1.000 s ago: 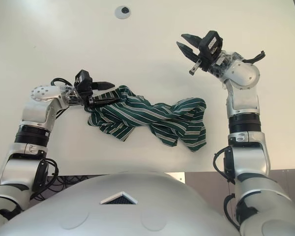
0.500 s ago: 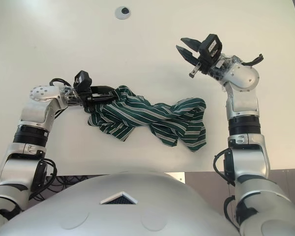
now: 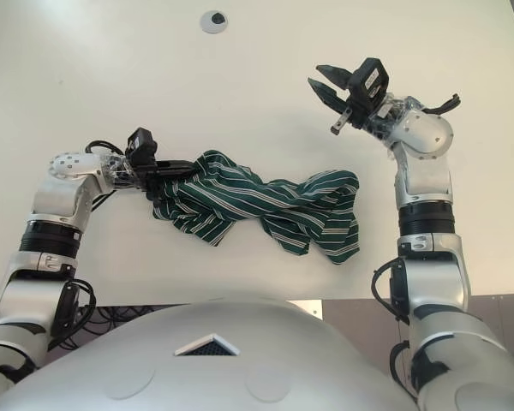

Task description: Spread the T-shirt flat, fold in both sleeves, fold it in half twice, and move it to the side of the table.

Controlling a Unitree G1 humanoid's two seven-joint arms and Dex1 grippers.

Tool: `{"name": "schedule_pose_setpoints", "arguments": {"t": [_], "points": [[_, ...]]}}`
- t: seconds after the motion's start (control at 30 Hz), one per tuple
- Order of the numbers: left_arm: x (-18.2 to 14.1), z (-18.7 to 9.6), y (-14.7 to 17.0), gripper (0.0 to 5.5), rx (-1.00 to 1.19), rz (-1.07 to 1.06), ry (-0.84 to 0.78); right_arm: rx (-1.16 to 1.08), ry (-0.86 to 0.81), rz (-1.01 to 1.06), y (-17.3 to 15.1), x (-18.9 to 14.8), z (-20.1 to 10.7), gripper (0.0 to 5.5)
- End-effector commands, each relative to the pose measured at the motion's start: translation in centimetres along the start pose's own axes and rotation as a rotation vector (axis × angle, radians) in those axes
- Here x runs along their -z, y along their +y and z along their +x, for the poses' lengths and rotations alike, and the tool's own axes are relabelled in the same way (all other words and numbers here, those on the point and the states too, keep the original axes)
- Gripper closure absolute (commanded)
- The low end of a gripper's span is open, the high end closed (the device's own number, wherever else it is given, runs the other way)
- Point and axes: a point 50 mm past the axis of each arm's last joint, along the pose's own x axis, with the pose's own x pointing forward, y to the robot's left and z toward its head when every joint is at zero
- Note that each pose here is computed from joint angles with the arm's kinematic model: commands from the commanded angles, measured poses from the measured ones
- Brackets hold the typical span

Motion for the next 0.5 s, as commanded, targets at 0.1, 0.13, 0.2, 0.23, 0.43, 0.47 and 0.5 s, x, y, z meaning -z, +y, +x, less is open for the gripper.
{"name": "schedule_pose_setpoints", "arguments": {"t": [0.1,0.13,0.2,0.23,0.43,0.47,0.5], "points": [[-8.4,-2.6,-1.3,5.46,-0.2,0.739,-0.303,-0.039,-0.166,0.234,-0.6,-2.1,-1.3,4.48],[-9.7,-3.6,-2.0,5.46,-0.221,0.833,-0.359,-0.096,-0.211,0.304,-0.4,-2.8,-1.9,4.48],[-11.3,-5.2,-3.1,5.46,-0.246,0.922,-0.441,-0.176,-0.224,0.391,0.0,-3.4,-2.8,4.48],[-11.8,-6.0,-3.5,5.46,-0.252,0.941,-0.464,-0.187,-0.197,0.407,0.0,-3.4,-3.2,4.48],[-12.0,-9.2,-5.8,5.5,-0.256,0.971,-0.497,-0.278,0.028,0.453,1.2,-2.1,-5.1,4.35],[-11.9,-9.5,-6.1,5.5,-0.247,0.967,-0.497,-0.298,0.05,0.454,1.4,-2.0,-5.3,4.22],[-11.6,-9.8,-6.5,5.5,-0.222,0.972,-0.494,-0.319,0.07,0.45,1.5,-1.9,-5.5,4.08]]}}
